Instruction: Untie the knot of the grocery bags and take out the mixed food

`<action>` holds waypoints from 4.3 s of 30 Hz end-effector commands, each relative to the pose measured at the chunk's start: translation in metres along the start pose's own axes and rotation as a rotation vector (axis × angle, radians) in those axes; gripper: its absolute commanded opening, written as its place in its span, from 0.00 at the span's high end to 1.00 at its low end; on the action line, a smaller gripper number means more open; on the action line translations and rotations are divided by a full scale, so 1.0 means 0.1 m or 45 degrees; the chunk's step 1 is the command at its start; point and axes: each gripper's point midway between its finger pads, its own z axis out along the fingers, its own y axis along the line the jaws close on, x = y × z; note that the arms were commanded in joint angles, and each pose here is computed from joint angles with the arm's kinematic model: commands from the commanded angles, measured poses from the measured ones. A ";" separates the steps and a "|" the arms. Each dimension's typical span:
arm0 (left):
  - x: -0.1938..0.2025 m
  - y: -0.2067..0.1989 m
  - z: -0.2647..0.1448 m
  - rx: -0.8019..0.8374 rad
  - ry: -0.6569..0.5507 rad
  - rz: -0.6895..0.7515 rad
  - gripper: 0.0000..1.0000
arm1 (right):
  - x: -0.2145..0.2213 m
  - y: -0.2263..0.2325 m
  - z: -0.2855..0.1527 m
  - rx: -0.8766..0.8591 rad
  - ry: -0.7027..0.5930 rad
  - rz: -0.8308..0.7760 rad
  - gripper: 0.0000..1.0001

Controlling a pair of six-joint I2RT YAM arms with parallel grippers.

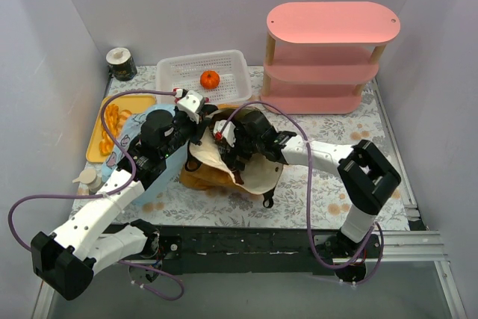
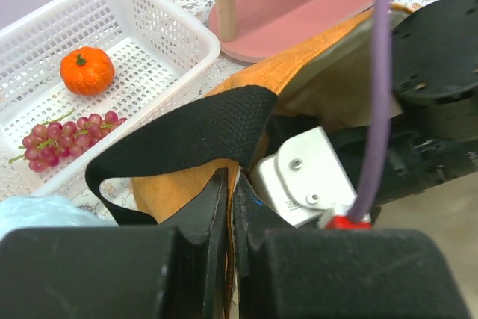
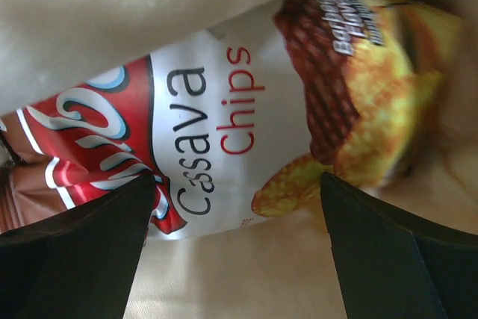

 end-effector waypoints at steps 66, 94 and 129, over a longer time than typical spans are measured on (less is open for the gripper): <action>0.21 -0.06 0.04 0.060 0.064 -0.052 0.73 | -1.73 0.52 -2.63 -0.316 -0.455 -0.704 0.24; 0.26 -0.08 -0.06 0.064 0.032 -0.025 0.71 | -0.79 0.58 -1.72 -0.765 0.058 -0.723 0.23; 0.55 -0.07 -0.03 0.033 0.139 -0.086 0.71 | -3.11 -1.06 -3.97 1.068 -0.901 -0.755 0.99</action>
